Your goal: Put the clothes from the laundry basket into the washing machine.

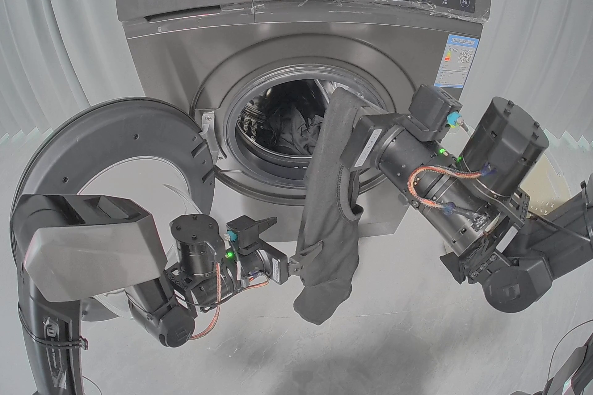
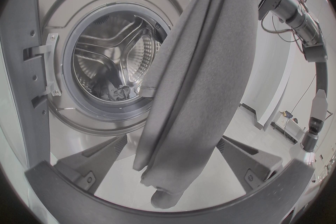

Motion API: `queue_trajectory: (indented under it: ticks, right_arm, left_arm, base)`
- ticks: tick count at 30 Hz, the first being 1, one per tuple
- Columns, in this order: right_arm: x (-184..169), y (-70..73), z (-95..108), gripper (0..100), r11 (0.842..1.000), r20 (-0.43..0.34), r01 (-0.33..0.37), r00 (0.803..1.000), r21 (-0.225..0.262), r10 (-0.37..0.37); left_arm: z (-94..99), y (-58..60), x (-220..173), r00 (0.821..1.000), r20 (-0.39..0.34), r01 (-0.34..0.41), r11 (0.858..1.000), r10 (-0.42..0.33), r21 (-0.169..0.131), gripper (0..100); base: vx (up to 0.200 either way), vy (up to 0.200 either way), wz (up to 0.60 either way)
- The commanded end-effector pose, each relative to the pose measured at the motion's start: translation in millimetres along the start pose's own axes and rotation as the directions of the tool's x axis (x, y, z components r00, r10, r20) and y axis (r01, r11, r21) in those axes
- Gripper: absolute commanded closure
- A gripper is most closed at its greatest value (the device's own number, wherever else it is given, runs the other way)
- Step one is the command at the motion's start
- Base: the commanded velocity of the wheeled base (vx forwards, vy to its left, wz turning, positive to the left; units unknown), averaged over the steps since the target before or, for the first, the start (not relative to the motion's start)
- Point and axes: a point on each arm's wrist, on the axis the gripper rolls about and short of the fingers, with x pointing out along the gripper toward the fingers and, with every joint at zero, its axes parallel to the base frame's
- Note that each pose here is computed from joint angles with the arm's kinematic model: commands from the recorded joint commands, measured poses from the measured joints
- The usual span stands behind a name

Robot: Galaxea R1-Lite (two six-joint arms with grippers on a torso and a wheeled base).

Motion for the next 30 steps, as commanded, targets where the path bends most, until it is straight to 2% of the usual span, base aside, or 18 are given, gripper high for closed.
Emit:
queue_trajectory:
  ticks: [1,9,15,20,23,24,26,30]
  right_arm:
    - [-1.0,2.9,2.4,100,1.000,0.006,-0.009,1.000,0.004,0.009]
    - [-0.4,2.3,0.8,100,1.000,0.004,-0.007,1.000,0.003,0.007]
    - [-1.6,2.0,0.7,100,1.000,0.001,-0.006,1.000,-0.001,0.006]
    - [-2.8,1.8,0.8,100,1.000,0.007,-0.007,1.000,-0.019,0.007]
    - [-3.0,1.3,2.1,100,1.000,0.010,-0.006,1.000,-0.019,0.006]
    - [-3.0,0.4,3.0,100,1.000,0.013,-0.004,1.000,-0.020,0.004]
    - [-3.5,-2.3,3.7,100,1.000,0.015,0.004,1.000,-0.022,-0.003]
    - [-15.5,-6.2,3.8,100,1.000,-0.009,0.003,1.000,-0.027,-0.003]
  left_arm:
    - [-9.8,2.5,9.5,1.000,-0.012,0.001,1.000,-0.001,-0.004,0]
    - [-16.3,-5.7,14.6,0.996,-0.027,0.086,0.996,-0.086,-0.012,0]
    - [-20.8,-8.4,24.8,0.995,-0.021,0.100,0.995,-0.100,-0.009,0]
    - [-31.7,0.6,42.1,0.997,-0.019,0.068,0.998,-0.068,-0.004,0]
    - [-37.8,9.2,49.3,1.000,-0.011,0.004,1.000,-0.004,0.001,0]
    - [-38.4,11.2,50.8,1.000,-0.007,-0.018,1.000,0.018,0.005,100]
    - [-34.9,18.1,55.0,0.997,0.018,-0.071,0.997,0.071,0.015,100]
    - [-22.9,36.4,57.8,0.986,0.068,-0.153,0.988,0.152,0.012,100]
  base:
    - [0.000,0.000,0.00]
    - [0.000,0.000,0.00]
    - [0.000,0.000,0.00]
    - [0.000,0.000,0.00]
    - [0.000,0.000,0.00]
    - [0.000,0.000,0.00]
    - [0.000,0.000,0.00]
    - [0.000,0.000,0.00]
